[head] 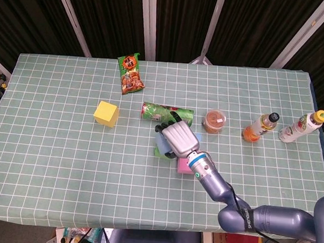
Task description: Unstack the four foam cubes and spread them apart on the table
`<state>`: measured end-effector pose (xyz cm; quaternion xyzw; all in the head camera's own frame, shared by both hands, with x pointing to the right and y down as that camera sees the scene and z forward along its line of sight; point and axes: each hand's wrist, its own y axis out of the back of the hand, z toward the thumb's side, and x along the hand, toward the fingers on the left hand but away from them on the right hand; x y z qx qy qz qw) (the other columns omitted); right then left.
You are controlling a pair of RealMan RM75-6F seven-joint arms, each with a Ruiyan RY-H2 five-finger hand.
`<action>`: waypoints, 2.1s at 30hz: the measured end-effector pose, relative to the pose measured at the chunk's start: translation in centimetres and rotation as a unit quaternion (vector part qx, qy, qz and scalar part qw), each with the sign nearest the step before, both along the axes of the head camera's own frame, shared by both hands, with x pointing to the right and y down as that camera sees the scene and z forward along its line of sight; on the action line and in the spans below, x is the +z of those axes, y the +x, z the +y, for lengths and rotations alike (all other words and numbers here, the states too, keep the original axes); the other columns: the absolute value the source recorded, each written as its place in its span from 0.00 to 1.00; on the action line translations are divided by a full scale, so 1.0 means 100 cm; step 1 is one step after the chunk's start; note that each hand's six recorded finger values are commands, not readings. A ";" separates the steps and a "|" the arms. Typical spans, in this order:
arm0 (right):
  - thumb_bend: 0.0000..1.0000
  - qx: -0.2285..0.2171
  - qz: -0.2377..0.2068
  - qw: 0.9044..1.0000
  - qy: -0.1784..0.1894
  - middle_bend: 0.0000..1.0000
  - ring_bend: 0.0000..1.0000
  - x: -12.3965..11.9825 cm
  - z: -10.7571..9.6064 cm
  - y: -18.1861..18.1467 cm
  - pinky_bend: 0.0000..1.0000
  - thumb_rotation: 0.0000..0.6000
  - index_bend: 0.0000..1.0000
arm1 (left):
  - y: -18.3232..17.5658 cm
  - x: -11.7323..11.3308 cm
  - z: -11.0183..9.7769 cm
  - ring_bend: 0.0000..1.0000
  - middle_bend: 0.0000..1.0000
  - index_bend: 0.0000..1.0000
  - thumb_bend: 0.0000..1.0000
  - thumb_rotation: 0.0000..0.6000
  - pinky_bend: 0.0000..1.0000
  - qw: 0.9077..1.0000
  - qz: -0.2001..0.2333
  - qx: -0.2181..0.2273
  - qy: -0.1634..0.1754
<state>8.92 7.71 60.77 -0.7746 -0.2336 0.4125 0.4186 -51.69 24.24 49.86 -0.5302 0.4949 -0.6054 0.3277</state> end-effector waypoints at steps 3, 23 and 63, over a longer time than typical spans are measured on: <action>0.26 0.018 -0.035 0.999 -0.010 0.44 0.61 -0.002 0.004 -0.017 0.12 1.00 0.36 | -0.001 0.000 -0.001 0.00 0.00 0.23 0.14 1.00 0.00 1.000 0.004 -0.001 0.000; 0.08 0.064 -0.105 0.992 -0.029 0.04 0.17 -0.004 0.051 -0.083 0.00 1.00 0.01 | -0.010 -0.003 -0.003 0.00 0.00 0.23 0.14 1.00 0.00 1.000 0.014 -0.009 0.000; 0.07 0.144 0.011 0.987 -0.069 0.07 0.27 0.074 0.036 -0.006 0.00 1.00 0.00 | -0.007 0.000 -0.002 0.00 0.00 0.23 0.15 1.00 0.00 1.000 0.000 -0.008 -0.001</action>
